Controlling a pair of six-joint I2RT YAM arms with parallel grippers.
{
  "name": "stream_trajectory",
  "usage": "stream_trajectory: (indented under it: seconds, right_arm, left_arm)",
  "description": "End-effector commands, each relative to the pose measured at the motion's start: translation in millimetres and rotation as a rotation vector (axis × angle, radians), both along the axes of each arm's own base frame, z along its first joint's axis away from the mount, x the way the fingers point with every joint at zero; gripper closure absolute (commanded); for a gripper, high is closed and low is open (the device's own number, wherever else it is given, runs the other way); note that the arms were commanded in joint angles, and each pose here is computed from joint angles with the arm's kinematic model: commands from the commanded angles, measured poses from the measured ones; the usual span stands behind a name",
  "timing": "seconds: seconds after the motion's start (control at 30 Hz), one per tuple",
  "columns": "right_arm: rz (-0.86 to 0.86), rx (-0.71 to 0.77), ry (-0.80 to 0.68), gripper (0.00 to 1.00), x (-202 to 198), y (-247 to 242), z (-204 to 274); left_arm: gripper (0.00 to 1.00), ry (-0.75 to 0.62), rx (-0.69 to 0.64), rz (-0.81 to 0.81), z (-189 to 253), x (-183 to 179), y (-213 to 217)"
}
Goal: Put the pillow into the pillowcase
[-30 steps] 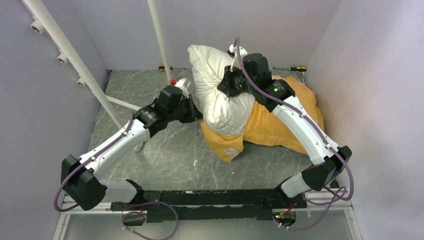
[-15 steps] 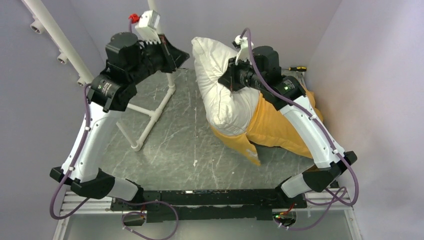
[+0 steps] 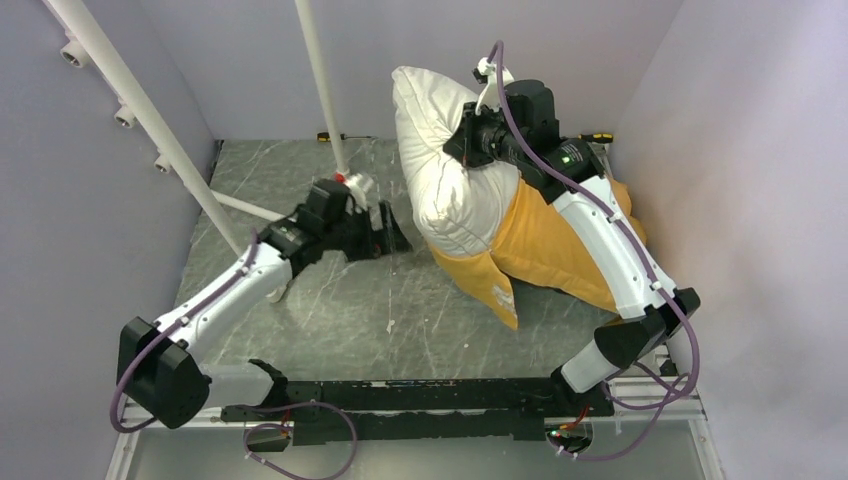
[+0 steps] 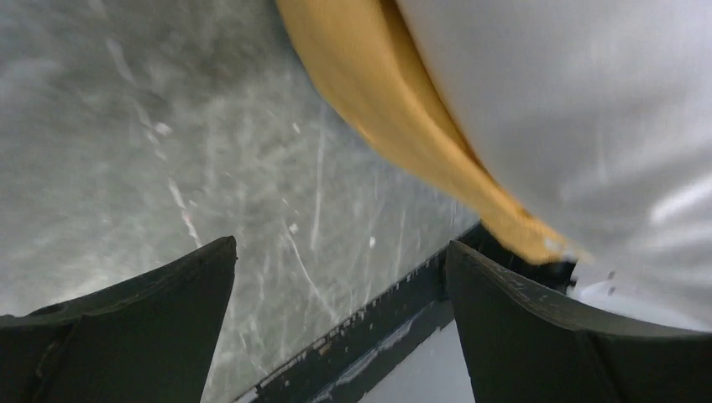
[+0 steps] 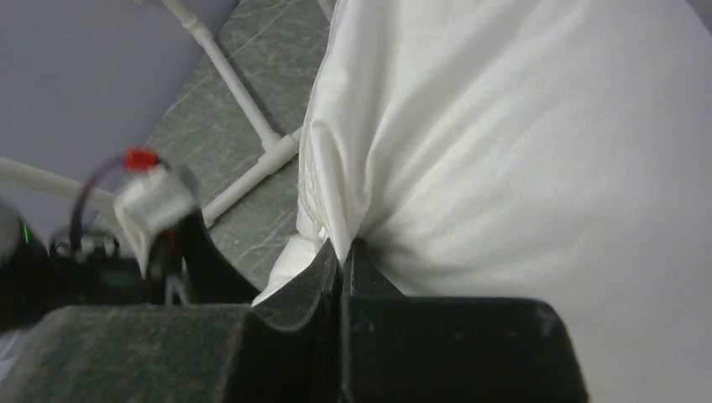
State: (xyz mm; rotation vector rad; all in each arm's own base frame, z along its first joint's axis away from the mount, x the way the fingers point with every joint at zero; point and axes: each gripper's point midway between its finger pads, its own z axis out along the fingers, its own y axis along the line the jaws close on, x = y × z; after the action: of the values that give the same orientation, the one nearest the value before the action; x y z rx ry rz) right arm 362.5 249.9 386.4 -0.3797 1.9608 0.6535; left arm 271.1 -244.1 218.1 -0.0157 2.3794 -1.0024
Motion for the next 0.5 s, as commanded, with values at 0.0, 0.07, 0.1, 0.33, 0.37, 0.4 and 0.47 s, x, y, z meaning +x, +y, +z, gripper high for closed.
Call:
stream_trajectory:
  seconds: [0.0,0.07,0.1,0.33,0.37,0.4,0.47]
  right_arm:
    - [-0.098,0.075,-0.078,1.0,26,-14,31]
    - [-0.108,0.076,-0.052,1.0,30,-13,22]
    - [-0.114,0.078,-0.041,1.0,32,-12,19]
    - [-0.122,0.088,-0.009,1.0,35,-10,6]
    - [-0.124,0.089,-0.009,1.0,35,-11,6]
    - [-0.127,0.089,-0.007,1.0,35,-11,5]
    - [-0.129,0.09,-0.002,1.0,36,-11,3]
  left_arm:
    - [0.03,-0.227,-0.019,-0.105,29,-30,-54]
    - [0.04,-0.284,-0.001,-0.147,25,-50,-81]
    - [0.04,-0.311,0.001,-0.178,24,-62,-95]
    - [0.02,-0.416,0.24,-0.154,7,-100,-170]
    - [0.02,-0.421,0.28,-0.134,3,-100,-179]
    - [0.03,-0.438,0.317,-0.098,3,-99,-185]
    - [0.02,-0.461,0.387,-0.007,1,-101,-191]
